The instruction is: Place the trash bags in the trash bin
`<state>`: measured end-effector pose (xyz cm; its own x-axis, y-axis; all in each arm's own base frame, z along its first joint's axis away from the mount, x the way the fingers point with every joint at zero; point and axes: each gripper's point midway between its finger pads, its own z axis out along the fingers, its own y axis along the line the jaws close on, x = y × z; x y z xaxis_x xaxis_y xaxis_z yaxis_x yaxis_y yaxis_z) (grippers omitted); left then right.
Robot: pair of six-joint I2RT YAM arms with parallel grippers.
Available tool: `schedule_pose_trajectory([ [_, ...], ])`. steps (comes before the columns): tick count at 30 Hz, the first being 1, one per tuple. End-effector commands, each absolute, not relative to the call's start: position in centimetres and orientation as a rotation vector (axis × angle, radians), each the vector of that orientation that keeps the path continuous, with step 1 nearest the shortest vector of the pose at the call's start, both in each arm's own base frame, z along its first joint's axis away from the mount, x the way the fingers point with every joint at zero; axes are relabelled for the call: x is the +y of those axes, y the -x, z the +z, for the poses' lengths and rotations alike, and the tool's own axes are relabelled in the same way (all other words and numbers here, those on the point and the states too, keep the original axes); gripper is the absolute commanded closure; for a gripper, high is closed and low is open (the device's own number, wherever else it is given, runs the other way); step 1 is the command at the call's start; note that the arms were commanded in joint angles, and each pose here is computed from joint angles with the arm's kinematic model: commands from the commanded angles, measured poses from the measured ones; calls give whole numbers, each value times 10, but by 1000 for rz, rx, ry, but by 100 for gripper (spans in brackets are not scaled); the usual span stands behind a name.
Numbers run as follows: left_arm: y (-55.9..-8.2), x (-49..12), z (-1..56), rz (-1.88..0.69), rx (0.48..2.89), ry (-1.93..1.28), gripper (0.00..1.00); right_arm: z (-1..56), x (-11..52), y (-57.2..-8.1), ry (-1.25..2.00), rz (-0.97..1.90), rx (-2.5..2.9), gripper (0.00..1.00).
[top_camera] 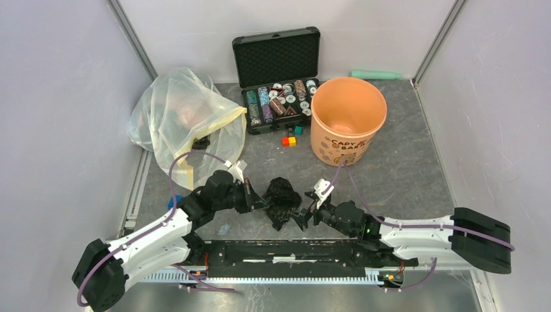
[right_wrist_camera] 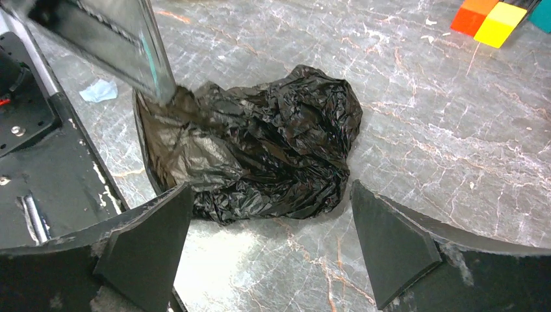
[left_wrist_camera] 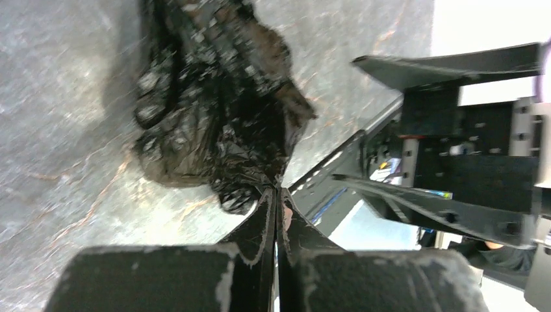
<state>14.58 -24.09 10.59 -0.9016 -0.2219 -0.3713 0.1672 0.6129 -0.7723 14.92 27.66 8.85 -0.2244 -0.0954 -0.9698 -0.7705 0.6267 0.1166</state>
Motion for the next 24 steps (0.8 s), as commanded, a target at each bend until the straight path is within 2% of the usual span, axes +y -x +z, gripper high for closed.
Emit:
schedule_pose_trajectory([
  [1, -139, -238, 95, -1200, 2390, -67, 98, 106, 281, -147, 700, 785, 1665, 2],
  [4, -135, -237, 88, -1208, 2403, -83, 98, 118, 285, -151, 686, 778, 1656, 3],
  [10, -130, -236, 84, -1217, 2411, -93, 98, 121, 297, -167, 756, 636, 1707, 24],
  [16, -129, -236, 85, -1220, 2410, -97, 98, 113, 314, -176, 863, 544, 1733, 27],
  [20, -130, -235, 87, -1206, 2417, -103, 98, 109, 323, -184, 890, 481, 1763, 33],
  [24, -131, -231, 88, -1167, 2428, -98, 98, 99, 322, -191, 875, 423, 1804, 47],
])
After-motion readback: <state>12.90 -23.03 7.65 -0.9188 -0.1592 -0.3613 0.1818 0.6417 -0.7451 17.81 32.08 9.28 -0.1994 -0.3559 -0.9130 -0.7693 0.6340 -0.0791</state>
